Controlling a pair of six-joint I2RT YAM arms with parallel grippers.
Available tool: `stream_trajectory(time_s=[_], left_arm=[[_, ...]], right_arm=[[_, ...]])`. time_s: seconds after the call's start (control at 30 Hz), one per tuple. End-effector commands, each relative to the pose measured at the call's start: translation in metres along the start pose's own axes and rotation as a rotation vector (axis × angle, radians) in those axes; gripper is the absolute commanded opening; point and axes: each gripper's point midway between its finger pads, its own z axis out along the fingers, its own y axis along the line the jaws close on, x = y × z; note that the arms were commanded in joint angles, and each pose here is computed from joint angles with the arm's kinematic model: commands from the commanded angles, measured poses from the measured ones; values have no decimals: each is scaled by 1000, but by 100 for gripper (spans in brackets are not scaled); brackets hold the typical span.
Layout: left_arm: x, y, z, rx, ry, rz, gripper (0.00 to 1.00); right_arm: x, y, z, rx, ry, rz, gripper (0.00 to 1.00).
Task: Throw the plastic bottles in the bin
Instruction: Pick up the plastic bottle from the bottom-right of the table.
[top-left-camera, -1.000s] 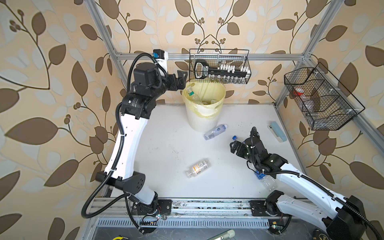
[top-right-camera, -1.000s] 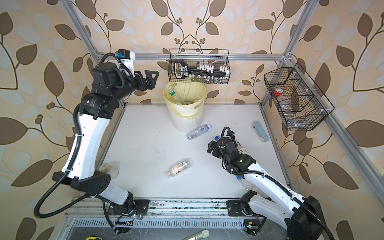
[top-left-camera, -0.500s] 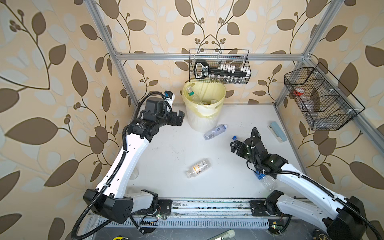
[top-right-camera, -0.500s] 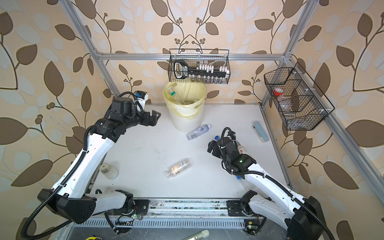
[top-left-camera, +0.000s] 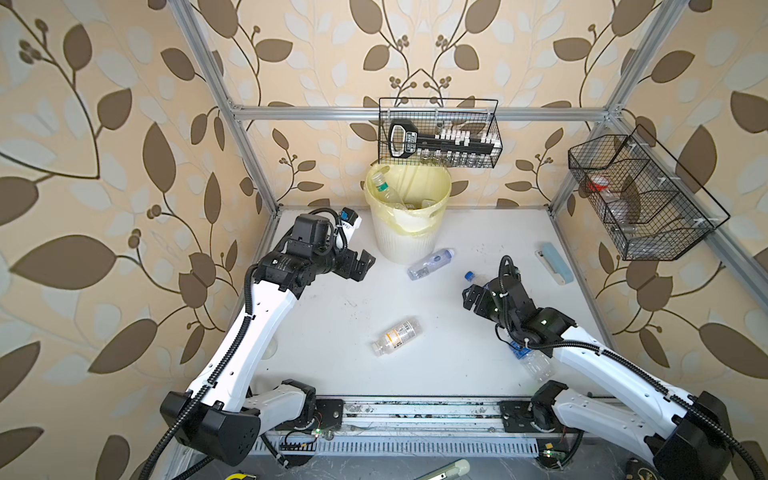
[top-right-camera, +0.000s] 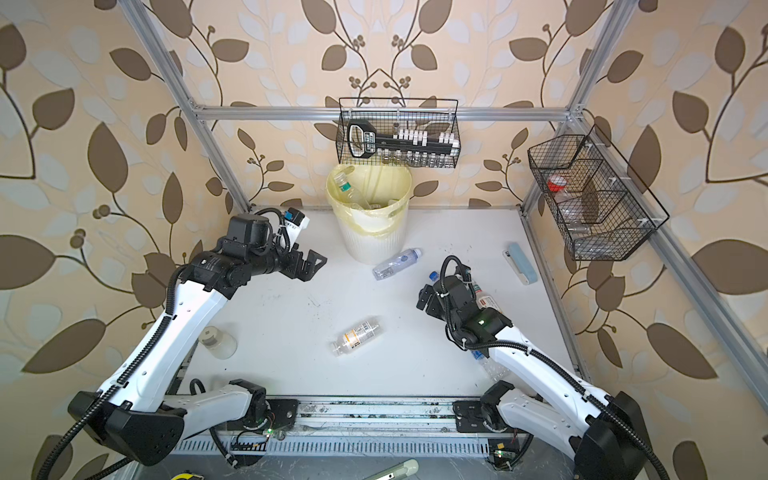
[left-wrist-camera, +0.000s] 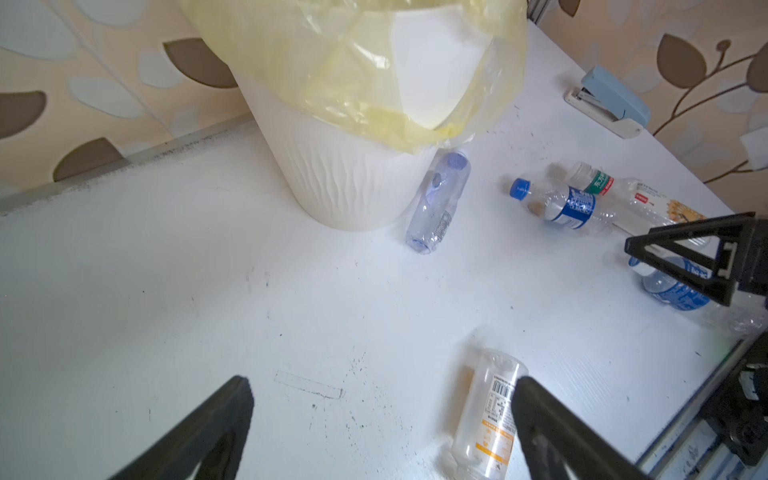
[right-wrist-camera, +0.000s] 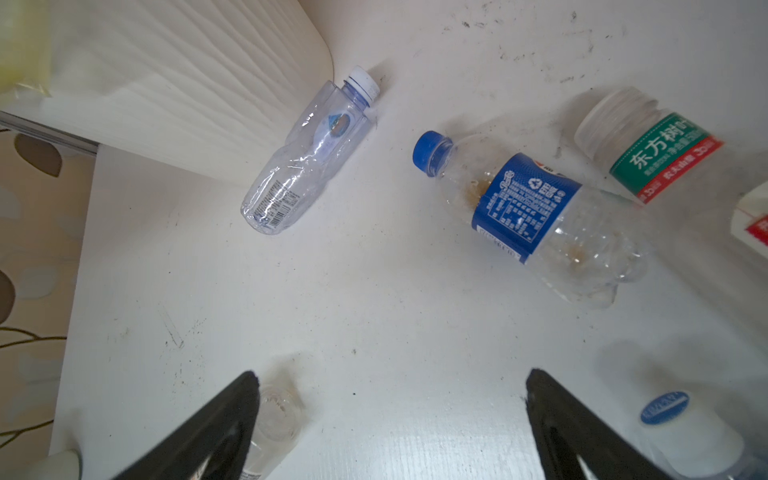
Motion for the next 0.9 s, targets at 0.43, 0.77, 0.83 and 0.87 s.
stream_trajectory(time_s=[0.43,0.77,0.83,0.87], left_arm=[[66,-18,26,148,159,-12,99],[99,-22,42,188,207,5,99],[103,-20,46,181,220,11,99],[106,-18,48,174,226,11,99]], right_arm=[[4,-20,-2,39,81,-59,100],[-10,-49,-13,158,68,-87,100],[-5,-55,-13,179,82,-82,100],[-4,-59,-13,198,87,-81,100]])
